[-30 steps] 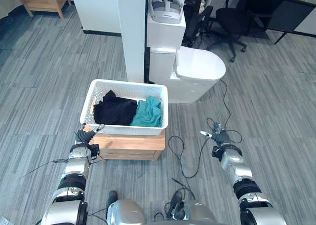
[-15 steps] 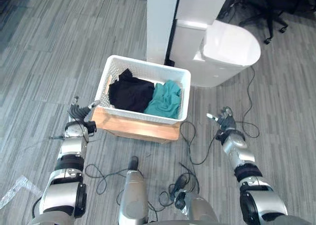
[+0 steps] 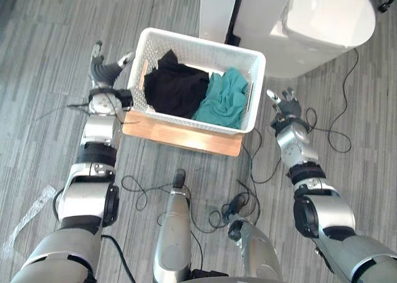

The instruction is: Pick up the laundry basket with both hands and put the clothes into the washing machine.

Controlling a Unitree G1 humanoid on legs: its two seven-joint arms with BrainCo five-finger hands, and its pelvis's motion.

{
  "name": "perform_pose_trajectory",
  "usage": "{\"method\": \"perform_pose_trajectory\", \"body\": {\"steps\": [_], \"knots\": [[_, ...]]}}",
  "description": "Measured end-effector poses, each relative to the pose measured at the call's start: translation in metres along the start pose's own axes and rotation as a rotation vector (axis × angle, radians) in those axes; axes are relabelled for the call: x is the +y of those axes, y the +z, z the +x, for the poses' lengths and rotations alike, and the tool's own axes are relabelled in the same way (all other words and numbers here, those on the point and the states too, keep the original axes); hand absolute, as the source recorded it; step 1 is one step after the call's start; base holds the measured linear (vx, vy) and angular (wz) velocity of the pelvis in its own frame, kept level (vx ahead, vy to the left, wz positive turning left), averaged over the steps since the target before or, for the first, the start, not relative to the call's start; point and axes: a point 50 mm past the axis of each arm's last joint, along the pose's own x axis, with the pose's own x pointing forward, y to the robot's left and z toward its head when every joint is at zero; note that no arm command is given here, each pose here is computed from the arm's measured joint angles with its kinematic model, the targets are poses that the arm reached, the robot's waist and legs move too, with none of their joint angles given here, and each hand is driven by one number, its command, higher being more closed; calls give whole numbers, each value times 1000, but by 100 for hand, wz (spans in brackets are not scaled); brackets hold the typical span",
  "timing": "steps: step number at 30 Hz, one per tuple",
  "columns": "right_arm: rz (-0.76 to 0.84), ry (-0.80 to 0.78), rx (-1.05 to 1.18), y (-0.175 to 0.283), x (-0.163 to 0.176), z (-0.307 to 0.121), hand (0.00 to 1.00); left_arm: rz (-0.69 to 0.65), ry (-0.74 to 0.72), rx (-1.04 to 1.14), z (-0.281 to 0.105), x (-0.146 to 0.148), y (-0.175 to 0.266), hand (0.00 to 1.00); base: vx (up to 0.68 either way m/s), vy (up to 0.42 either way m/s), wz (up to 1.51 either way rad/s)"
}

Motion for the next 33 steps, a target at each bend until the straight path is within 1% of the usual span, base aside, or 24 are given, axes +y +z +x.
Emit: {"method": "perform_pose_trajectory", "body": {"steps": [2, 4, 6, 7, 9, 11, 14, 15, 18, 22, 27, 29, 33], "knots": [[-10, 54, -11, 10, 20, 4, 0, -12, -31, -18, 9, -6, 18, 0, -20, -52, 0], [-10, 77, 9, 11, 30, 5, 0, -21, -44, -26, 14, -9, 30, 0, 3, -35, 4], [-14, 118, 20, 9, 41, 4, 0, -37, -39, -65, 20, -9, 53, 0, 23, -52, 1], [-8, 134, 20, 10, 45, 4, 0, -36, -33, -78, 21, -7, 59, 0, 19, -67, -12], [7, 200, -1, 20, 69, 4, 0, -27, 5, -118, 28, 9, 80, 0, 10, -71, -18], [-3, 233, -12, 25, 80, 3, 0, 6, 13, -139, 30, 17, 88, 0, 5, -77, -12], [-49, 281, -23, 28, 92, 2, 0, 42, -4, -147, 32, 20, 95, 0, 15, -80, -4], [-96, 303, -19, 28, 96, 1, 0, 59, -18, -131, 33, 21, 94, 0, 17, -65, -4], [-165, 340, 0, 29, 102, 2, 0, 122, -36, -123, 34, 24, 94, 0, 24, -38, -3], [-242, 378, 25, 30, 103, 4, 0, 219, -33, -166, 37, 39, 117, 0, 36, -16, 0], [-284, 388, -2, 43, 100, 7, 0, 308, -59, -152, 38, 50, 118, 0, 29, 8, 2], [-301, 396, -20, 50, 103, 8, 0, 325, -45, -151, 38, 56, 119, 0, 17, 23, -8], [-309, 431, -50, 58, 112, 7, 0, 409, -11, -147, 38, 72, 121, 0, 10, 1, -10]]}}
